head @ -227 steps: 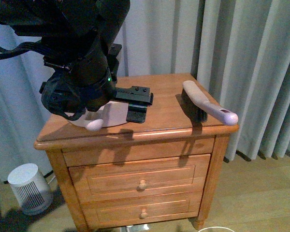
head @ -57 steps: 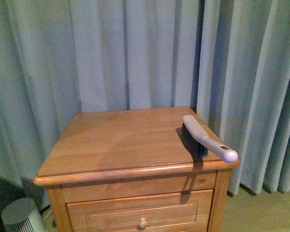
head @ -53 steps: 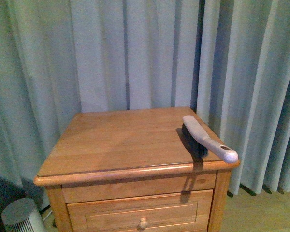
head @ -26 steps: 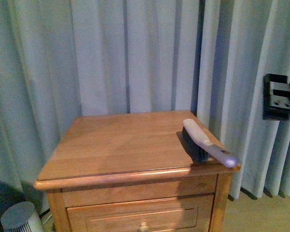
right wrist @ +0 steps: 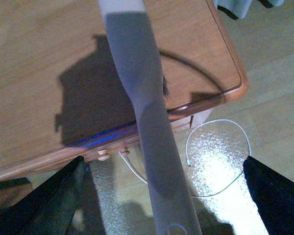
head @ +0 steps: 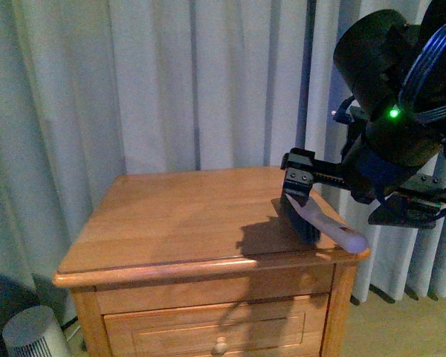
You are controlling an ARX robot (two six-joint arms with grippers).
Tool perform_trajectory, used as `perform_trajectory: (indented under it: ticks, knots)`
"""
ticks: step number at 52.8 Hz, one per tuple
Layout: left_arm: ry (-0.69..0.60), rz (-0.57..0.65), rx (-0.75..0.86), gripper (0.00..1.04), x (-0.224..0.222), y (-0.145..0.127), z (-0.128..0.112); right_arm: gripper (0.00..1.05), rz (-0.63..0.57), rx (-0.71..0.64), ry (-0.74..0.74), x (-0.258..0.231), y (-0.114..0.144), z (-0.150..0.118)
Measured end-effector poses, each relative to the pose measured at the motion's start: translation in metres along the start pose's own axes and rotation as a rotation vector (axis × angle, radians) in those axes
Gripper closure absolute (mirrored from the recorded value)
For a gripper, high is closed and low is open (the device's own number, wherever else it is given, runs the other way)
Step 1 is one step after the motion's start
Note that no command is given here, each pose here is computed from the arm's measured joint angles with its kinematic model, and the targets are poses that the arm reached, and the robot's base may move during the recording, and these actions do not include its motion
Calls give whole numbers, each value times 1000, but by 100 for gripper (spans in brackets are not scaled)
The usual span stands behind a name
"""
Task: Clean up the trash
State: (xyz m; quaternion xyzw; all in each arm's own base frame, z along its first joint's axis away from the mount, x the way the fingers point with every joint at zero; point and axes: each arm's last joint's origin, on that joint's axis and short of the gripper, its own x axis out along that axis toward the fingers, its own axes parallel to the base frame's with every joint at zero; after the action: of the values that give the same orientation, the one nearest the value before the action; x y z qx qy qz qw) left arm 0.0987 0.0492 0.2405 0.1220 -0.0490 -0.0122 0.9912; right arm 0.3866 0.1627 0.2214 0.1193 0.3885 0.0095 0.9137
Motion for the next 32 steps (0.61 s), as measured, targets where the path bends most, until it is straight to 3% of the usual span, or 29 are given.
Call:
perform_trajectory:
  ticks: [32]
  knots:
    - [0,0,0,78,0,0,0,7,-35,4,92,36,1,-15]
